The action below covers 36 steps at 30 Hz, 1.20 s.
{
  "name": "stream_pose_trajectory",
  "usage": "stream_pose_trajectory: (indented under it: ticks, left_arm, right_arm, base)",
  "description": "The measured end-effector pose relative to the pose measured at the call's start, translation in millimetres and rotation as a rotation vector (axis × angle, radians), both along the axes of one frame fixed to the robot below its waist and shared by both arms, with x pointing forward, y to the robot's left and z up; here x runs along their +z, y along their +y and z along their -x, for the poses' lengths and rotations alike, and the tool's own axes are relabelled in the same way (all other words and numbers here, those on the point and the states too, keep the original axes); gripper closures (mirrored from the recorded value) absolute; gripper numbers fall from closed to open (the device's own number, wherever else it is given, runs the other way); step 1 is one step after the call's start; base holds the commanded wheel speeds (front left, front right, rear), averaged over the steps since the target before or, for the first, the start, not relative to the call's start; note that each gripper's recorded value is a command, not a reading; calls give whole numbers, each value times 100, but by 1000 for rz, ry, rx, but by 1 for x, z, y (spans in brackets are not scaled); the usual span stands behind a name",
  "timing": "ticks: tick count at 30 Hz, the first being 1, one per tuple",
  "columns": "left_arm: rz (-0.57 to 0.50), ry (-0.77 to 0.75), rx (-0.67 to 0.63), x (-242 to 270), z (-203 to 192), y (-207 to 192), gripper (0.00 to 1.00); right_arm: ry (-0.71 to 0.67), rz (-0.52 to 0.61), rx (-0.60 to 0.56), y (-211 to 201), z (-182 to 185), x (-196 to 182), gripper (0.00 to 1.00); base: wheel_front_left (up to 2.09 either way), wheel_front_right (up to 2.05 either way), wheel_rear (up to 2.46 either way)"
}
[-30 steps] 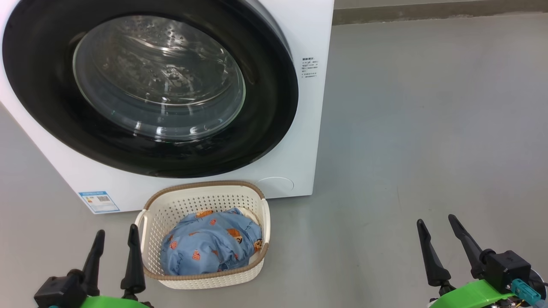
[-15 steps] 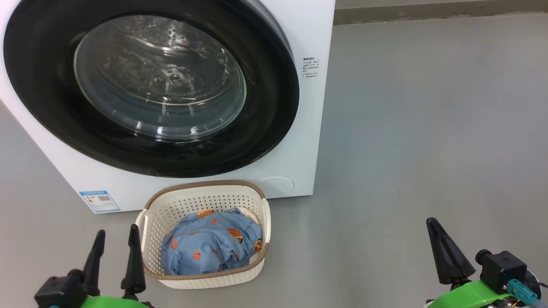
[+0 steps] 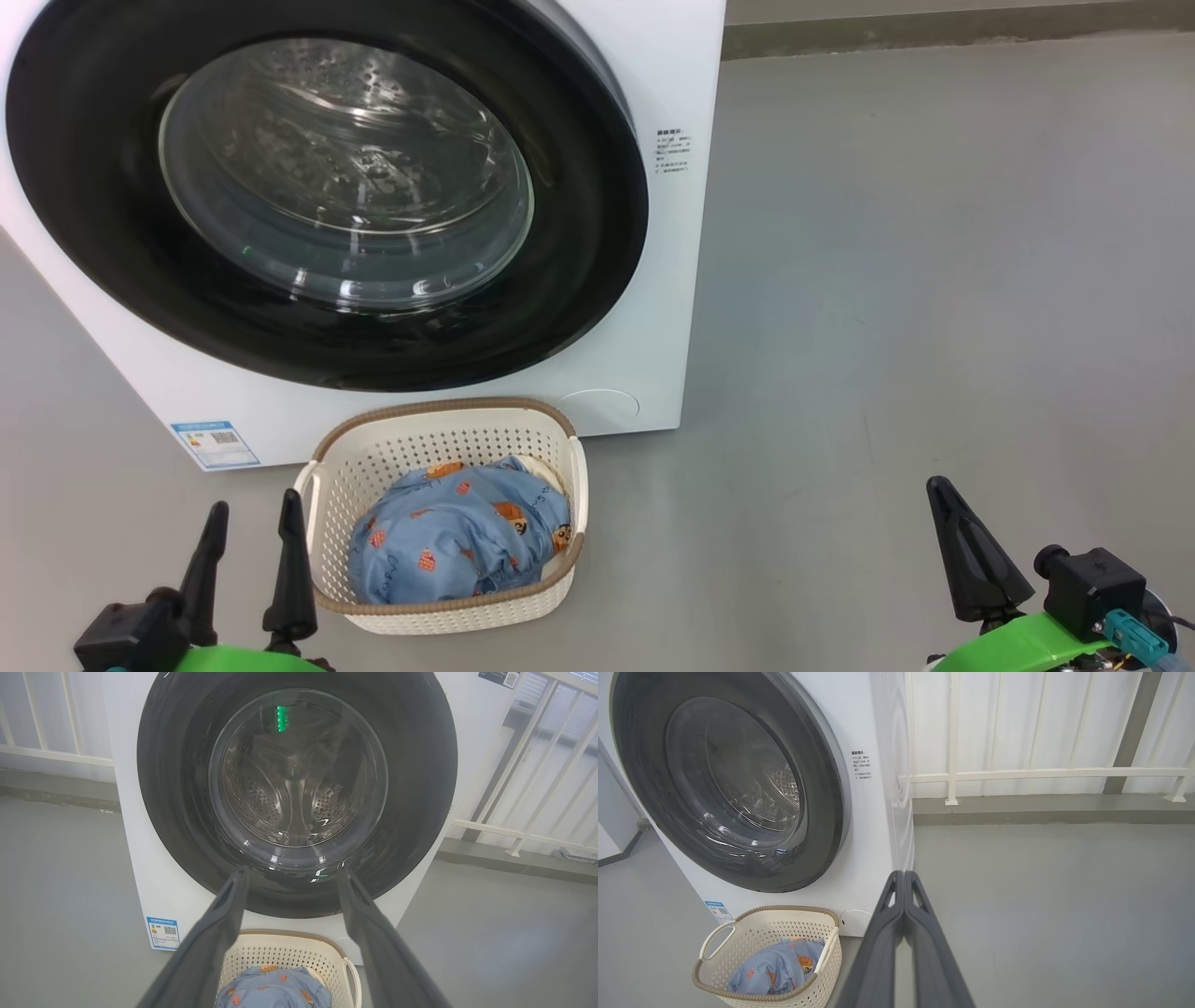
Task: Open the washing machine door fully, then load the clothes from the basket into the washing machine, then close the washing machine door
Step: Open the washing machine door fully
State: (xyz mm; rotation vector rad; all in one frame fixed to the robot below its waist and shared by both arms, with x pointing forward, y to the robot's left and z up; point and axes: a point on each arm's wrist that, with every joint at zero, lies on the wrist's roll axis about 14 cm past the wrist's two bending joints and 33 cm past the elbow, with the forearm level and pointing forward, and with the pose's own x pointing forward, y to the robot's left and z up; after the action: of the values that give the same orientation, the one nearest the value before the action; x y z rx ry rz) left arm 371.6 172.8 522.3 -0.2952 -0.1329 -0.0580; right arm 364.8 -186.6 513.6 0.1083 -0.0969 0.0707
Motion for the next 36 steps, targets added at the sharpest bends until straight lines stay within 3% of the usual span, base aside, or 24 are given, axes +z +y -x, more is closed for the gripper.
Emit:
stream_pose_trajectory:
  ticks: [7,21,22,36]
  left_arm:
    - [0,1,-1,0,-1,0,0]
    - [-1,6,-2,-2,-2,-1,0]
    - [-1,6,-2,-2,-2,-1,0]
    - [-20,37,30,-12,-3,14,0]
  right_arm:
    - [-12,-56,-41,-11,1,3,100]
    - [-109,-683,-285,-79,4,6,100]
    - [-109,-683,-285,-79,4,6,100]
    - [-180,-1233,-383,-123,-17,-8,100]
  base:
    - [0,0,0]
    - [0,0,0]
    - [0,0,0]
    - [0,0,0]
